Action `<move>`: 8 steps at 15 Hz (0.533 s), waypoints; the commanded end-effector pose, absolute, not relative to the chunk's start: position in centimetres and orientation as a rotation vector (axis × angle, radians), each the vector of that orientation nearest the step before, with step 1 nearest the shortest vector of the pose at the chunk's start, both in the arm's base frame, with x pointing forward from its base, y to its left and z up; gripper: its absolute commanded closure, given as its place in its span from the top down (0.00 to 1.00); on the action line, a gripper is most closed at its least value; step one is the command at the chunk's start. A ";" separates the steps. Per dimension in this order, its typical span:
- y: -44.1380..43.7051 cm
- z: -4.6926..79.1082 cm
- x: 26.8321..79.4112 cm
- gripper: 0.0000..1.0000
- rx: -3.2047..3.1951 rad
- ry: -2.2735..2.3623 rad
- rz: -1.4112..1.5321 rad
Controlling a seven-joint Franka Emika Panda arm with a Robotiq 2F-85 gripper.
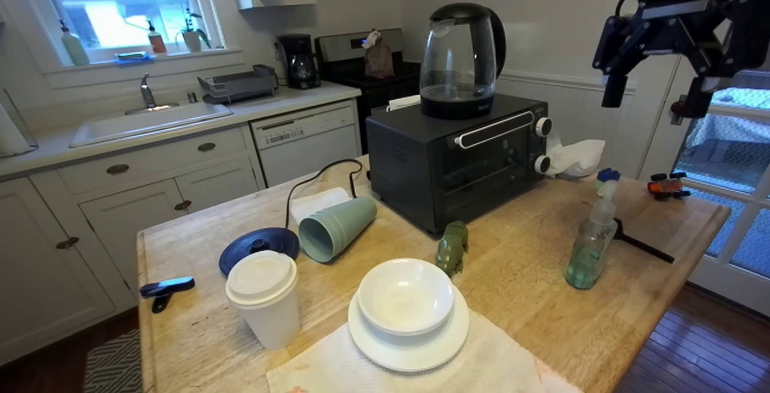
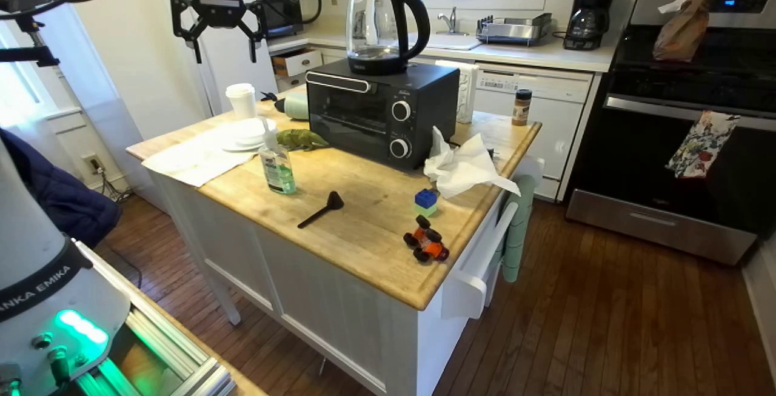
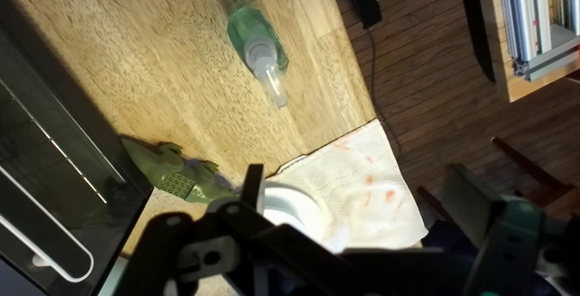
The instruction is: Turn the liquid soap bottle clockwise
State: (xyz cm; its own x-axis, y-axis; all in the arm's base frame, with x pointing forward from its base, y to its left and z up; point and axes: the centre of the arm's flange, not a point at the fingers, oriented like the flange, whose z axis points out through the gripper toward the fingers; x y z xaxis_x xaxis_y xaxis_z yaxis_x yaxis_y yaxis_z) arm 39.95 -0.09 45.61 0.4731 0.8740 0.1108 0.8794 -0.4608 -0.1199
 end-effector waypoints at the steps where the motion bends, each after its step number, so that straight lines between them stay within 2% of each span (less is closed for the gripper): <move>1: -0.1 45.6 40.0 1.00 -2.556 -1.535 -0.049; 8: -2.3 41.6 39.0 1.00 -2.585 -1.583 -0.053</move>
